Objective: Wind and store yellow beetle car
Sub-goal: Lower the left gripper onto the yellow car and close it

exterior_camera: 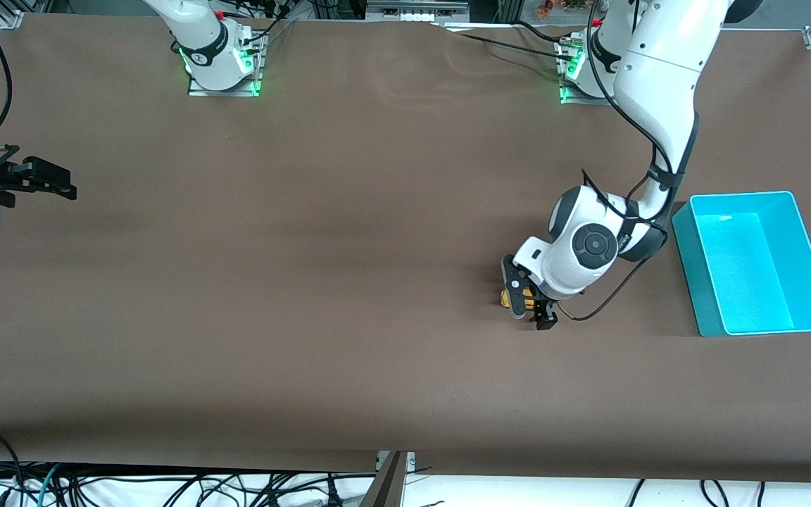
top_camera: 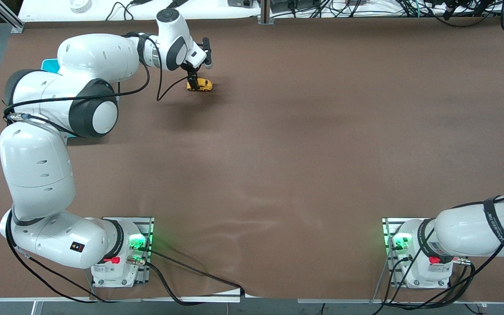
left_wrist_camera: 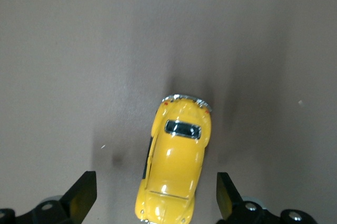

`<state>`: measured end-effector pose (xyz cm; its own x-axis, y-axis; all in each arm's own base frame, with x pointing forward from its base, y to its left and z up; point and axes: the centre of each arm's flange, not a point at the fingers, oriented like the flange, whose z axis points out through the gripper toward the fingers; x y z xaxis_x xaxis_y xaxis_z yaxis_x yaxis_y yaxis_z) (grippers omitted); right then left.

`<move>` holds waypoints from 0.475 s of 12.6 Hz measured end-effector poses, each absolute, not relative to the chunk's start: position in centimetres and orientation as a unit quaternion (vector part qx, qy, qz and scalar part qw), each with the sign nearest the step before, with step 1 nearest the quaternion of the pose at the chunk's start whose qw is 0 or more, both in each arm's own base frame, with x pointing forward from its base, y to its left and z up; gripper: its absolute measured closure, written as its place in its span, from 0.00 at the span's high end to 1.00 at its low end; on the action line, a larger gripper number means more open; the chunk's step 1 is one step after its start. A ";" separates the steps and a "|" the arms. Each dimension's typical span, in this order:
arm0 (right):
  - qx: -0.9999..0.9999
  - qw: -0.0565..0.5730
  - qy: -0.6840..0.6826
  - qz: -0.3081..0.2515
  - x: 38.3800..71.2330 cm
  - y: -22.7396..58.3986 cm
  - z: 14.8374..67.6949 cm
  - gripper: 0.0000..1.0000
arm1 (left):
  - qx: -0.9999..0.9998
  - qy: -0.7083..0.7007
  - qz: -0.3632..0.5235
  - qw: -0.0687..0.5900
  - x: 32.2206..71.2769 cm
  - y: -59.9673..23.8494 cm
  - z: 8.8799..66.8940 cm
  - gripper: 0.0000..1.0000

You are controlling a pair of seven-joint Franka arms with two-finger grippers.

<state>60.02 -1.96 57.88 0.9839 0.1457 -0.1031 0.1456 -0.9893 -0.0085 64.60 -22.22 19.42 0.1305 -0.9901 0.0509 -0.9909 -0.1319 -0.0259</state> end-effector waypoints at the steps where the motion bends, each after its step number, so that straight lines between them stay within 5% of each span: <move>1: -0.996 0.000 -0.073 0.052 60.0 -2.0 57.9 1.00 | 0.748 -0.663 0.026 0.006 64.6 -22.1 19.2 1.00; 3: -0.996 0.000 -0.073 0.052 60.0 -2.0 57.9 1.00 | 0.742 -0.669 0.025 0.007 64.4 -22.6 19.0 0.94; 5: -0.996 0.000 -0.073 0.052 60.0 -2.0 57.9 1.00 | 0.737 -0.676 0.025 0.007 64.1 -23.6 18.9 0.71; 6: -0.996 0.000 -0.073 0.052 60.0 -2.0 57.9 1.00 | 0.735 -0.678 0.024 0.007 63.9 -24.0 18.8 0.70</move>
